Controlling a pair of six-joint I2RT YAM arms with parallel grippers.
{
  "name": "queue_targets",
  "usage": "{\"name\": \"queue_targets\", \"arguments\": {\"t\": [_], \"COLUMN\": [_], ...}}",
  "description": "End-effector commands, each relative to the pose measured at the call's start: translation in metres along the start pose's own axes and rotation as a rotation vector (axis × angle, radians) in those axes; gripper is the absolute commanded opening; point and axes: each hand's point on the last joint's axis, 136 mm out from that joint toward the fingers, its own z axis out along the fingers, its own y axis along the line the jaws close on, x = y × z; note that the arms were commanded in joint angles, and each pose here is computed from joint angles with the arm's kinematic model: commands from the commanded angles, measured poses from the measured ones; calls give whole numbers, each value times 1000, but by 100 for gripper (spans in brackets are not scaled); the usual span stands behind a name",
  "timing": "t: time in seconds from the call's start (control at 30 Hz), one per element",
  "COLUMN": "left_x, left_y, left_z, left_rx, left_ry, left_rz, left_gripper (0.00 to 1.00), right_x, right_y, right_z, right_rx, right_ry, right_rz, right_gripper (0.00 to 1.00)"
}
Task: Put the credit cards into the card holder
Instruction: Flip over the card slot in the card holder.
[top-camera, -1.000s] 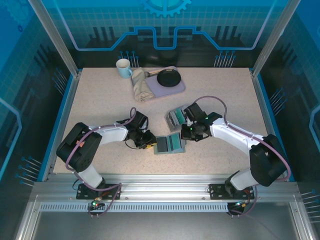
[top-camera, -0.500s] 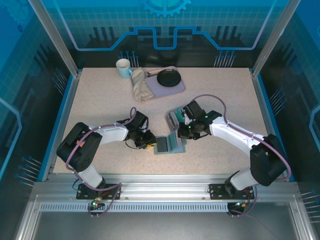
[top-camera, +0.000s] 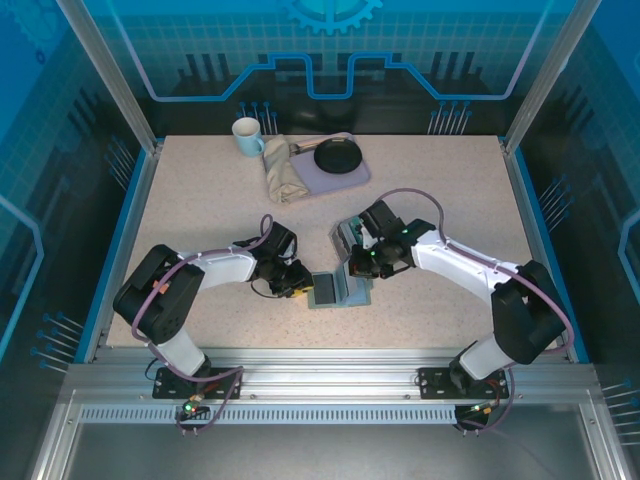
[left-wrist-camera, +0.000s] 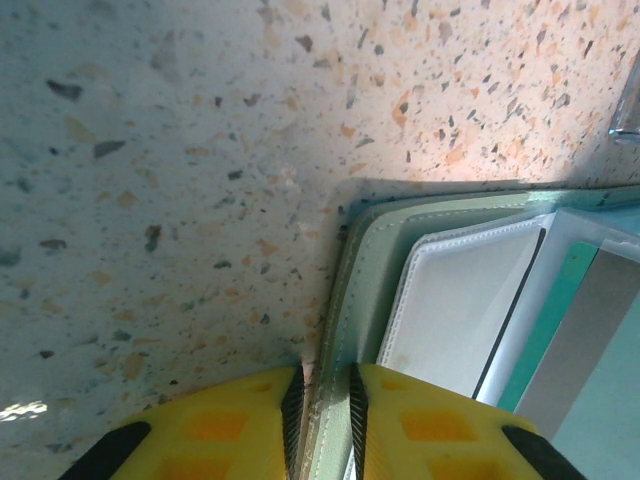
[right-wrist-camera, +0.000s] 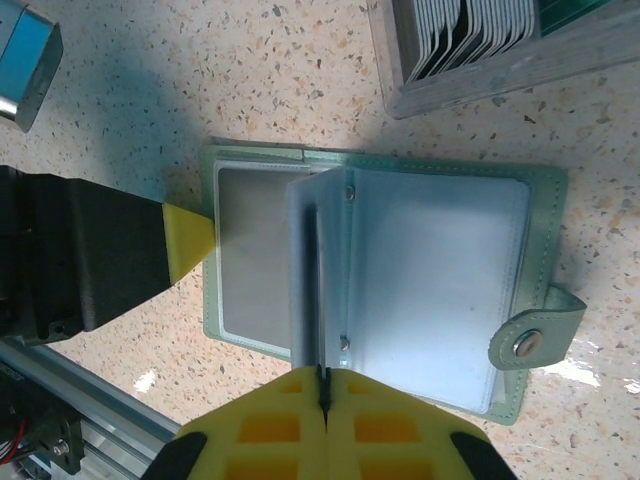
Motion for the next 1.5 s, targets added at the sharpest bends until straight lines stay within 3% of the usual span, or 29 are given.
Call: {"name": "queue_targets", "arguments": {"t": [0.0, 1.07, 1.47], "left_x": [7, 5, 4], "left_y": [-5, -8, -11], "left_z": [13, 11, 2], "left_rx": [6, 9, 13], "left_ry": [30, 22, -11], "left_rz": [48, 54, 76], "left_gripper": [23, 23, 24], "right_x": [-4, -3, -9], "right_y": [9, 17, -27], "right_z": [-4, 11, -15], "right_rx": [-6, -16, 199], "right_ry": [-3, 51, -48], "right_rz": [-24, -38, 17], "right_gripper": [0, 0, 0]}}
